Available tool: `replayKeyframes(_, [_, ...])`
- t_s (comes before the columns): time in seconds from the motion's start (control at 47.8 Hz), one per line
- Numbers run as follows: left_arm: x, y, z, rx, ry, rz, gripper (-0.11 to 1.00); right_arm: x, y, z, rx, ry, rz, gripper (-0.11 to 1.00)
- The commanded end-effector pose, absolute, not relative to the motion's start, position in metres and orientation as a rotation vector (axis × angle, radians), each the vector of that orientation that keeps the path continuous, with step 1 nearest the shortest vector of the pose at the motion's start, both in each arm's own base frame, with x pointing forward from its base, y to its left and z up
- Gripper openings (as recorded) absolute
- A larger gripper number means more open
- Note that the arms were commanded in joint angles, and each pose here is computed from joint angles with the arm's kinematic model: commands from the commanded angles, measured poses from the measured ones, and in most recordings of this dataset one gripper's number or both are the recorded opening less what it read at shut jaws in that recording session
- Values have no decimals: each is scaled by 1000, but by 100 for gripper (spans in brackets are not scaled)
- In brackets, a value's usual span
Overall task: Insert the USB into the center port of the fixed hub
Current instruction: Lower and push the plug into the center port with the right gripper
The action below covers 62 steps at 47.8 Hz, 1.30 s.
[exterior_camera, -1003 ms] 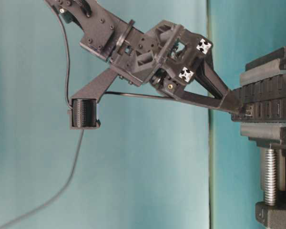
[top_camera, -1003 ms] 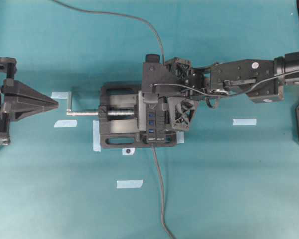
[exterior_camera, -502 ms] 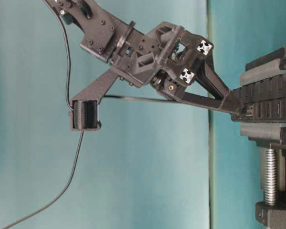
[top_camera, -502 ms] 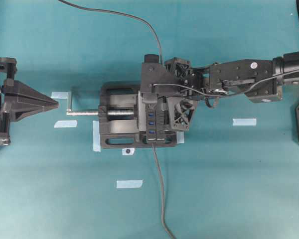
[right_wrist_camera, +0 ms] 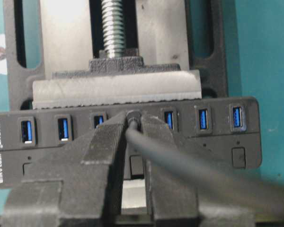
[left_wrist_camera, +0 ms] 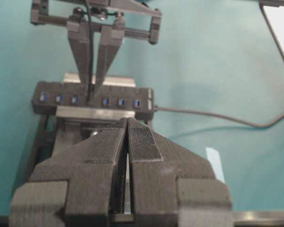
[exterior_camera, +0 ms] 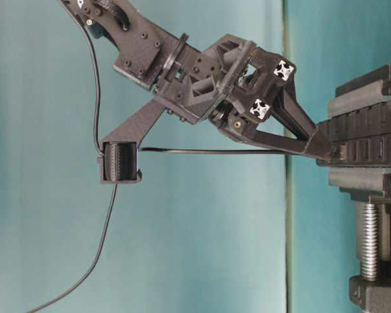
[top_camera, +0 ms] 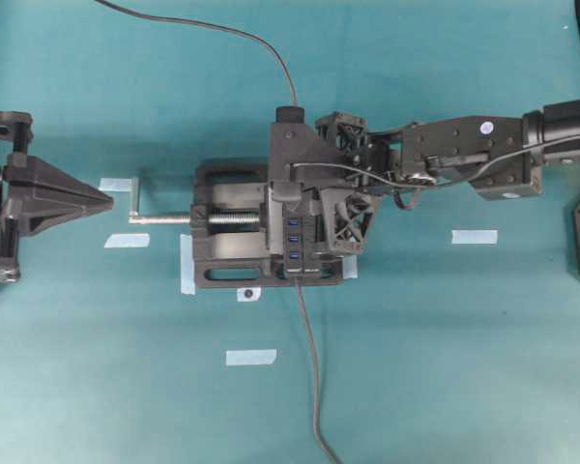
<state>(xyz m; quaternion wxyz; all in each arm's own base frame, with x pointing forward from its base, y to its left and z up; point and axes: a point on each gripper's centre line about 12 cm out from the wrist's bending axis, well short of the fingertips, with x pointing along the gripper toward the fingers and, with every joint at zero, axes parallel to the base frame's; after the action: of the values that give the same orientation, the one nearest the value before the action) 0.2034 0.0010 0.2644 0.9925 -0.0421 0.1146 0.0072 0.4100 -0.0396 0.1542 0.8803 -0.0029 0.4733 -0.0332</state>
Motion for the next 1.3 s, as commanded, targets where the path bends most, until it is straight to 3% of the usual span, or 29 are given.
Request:
replayKeyframes(0.0, [206,1,271,-86,213,15,0,412,-40,160,-7,971,-70,10])
replayKeyframes(1.275, [206,1,271,-85,213,15,0,405,-36,136,12,1039,-65,10])
